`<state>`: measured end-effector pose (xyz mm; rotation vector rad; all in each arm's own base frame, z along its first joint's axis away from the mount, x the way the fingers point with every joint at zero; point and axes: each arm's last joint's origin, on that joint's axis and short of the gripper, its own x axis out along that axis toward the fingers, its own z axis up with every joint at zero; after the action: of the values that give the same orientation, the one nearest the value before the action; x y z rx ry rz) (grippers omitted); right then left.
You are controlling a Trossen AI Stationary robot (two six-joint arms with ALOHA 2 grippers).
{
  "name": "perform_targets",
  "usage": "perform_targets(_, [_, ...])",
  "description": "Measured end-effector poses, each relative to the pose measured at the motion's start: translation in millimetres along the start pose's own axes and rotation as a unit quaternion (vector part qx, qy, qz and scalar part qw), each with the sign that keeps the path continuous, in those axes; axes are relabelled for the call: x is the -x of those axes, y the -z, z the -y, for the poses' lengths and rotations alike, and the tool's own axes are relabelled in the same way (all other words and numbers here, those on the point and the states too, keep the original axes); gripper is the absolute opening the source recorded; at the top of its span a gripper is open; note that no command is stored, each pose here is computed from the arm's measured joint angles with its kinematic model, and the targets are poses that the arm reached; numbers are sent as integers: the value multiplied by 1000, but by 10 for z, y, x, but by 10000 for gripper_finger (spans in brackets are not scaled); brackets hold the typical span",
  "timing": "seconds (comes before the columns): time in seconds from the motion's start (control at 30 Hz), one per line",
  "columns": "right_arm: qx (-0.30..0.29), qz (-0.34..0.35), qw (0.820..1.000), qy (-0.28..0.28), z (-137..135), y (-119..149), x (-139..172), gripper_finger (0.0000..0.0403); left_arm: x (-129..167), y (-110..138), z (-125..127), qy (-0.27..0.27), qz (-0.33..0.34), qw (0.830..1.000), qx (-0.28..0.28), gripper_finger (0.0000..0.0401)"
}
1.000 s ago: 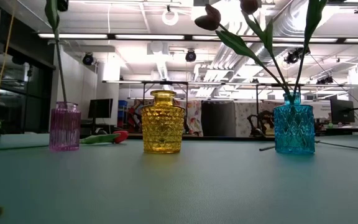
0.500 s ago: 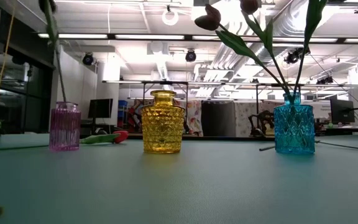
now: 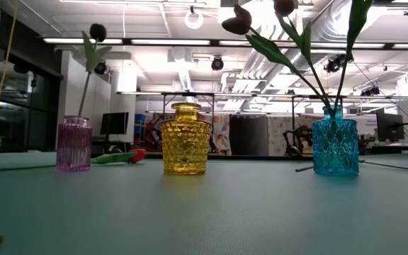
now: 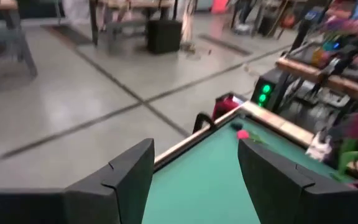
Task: Sort flowers into vase by color
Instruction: Put the left black flower into the purple vase
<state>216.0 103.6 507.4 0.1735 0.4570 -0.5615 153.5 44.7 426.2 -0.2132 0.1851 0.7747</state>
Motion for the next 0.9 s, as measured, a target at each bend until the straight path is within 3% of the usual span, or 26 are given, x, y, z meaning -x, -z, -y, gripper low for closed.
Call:
perform_targets(0.23, [18,4,1000,5,2,-3,-1,259,-578,-12,-391,-36,-67,993,90,221])
perform_targets(0.4, [40,8,999,9,5,-6,0,259,-878,27,-746,-101,-93,979,149,220])
perform_targets(0.63, [57,8,998,9,5,-5,-1,259,-1356,338,-1164,-167,-209,938,220,220])
perform_targets(0.9, [23,0,1000,0,0,0,0,259,-1866,762,-1376,-188,-321,900,227,220])
